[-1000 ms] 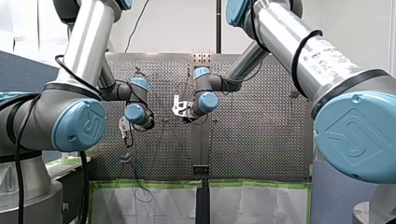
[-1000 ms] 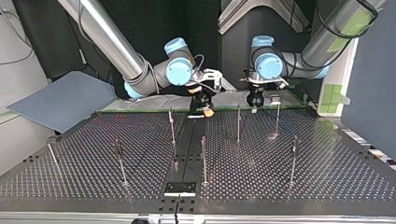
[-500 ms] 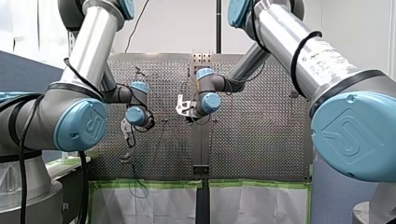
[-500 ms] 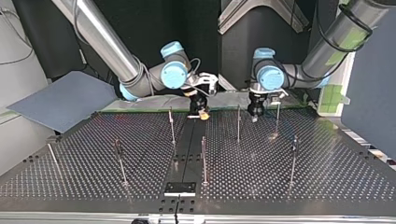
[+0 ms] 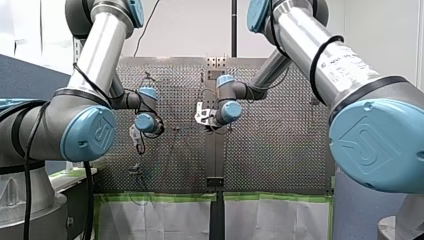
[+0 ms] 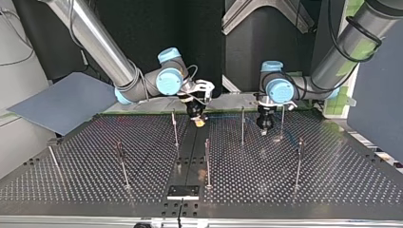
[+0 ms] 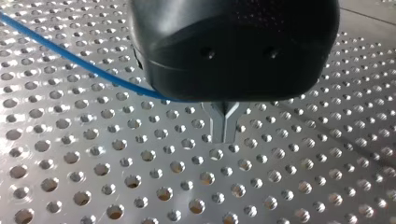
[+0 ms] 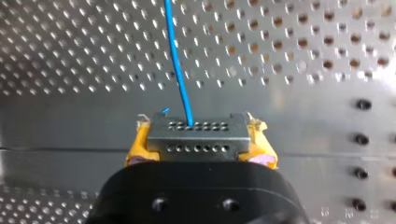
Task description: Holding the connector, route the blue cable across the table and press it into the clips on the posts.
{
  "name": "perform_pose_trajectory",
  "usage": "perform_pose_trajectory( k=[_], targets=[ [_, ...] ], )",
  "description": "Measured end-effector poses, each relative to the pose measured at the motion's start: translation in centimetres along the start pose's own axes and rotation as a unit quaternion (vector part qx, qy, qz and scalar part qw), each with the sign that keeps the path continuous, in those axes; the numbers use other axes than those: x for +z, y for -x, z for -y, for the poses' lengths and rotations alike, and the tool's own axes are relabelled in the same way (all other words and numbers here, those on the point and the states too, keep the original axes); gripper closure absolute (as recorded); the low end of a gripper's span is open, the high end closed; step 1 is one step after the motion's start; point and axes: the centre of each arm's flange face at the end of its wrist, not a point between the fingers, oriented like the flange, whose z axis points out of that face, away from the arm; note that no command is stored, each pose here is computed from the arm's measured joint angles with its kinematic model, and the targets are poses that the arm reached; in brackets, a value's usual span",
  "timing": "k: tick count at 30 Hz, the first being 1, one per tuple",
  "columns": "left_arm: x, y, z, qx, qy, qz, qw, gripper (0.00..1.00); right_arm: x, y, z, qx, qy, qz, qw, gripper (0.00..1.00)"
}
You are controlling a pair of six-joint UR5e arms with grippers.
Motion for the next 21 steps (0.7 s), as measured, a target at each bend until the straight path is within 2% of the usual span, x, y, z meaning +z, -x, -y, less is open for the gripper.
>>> perform_pose_trajectory(
  k=[5,6,7,8,9,10,11,12,13,14,21],
  targets=[
    [0.1,0.2,0.0,0.001,-0.003,0.001,1.0,1.0,0.3,-0.3,-1.0,0.0016,0.005,-0.009,0.9999,1.0],
    [0.1,0.2,0.0,0.002,-0.004,0.001,1.0,0.85,0.4,-0.4,-1.1,0.0018,0.006,-0.01,0.9999,1.0],
    [0.1,0.2,0.0,0.003,-0.005,0.001,1.0,0.85,0.4,-0.4,-1.2,0.002,0.007,-0.01,0.9999,1.0],
    [0.1,0.2,0.0,0.004,-0.005,0.001,1.0,0.73,0.4,-0.4,-1.3,0.0021,0.007,-0.011,0.9999,1.0],
    [0.1,0.1,0.1,0.005,-0.006,0.001,1.0,0.55,0.4,-0.4,-1.4,0.0022,0.008,-0.011,0.9999,1.0],
    [0.1,0.1,0.2,0.006,-0.007,0.0,1.0,0.55,0.4,-0.5,-1.5,0.0023,0.008,-0.011,0.9999,1.0],
    [0.1,0.1,0.3,0.007,-0.008,0.0,0.9999,0.44,0.4,-0.5,-1.5,0.0025,0.009,-0.011,0.9999,1.0],
    [0.0,0.0,0.4,0.008,-0.008,-0.001,0.9999,0.22,0.5,-0.5,-1.6,0.0026,0.01,-0.011,0.9999,1.0],
    [-0.1,-0.1,0.4,0.011,-0.006,-0.004,0.9999,0.22,0.5,-0.5,-1.7,0.0027,0.01,-0.011,0.9999,1.0],
    [-0.1,-0.1,0.5,0.014,-0.004,-0.006,0.9999,0.0,0.5,-0.5,-1.8,0.0027,0.011,-0.011,0.9999,1.0],
    [-1.0,-0.7,0.5,0.037,0.018,-0.033,0.9986,0.0,0.5,-0.5,-1.9,0.0011,0.011,-0.011,0.9999,1.0]
  ],
)
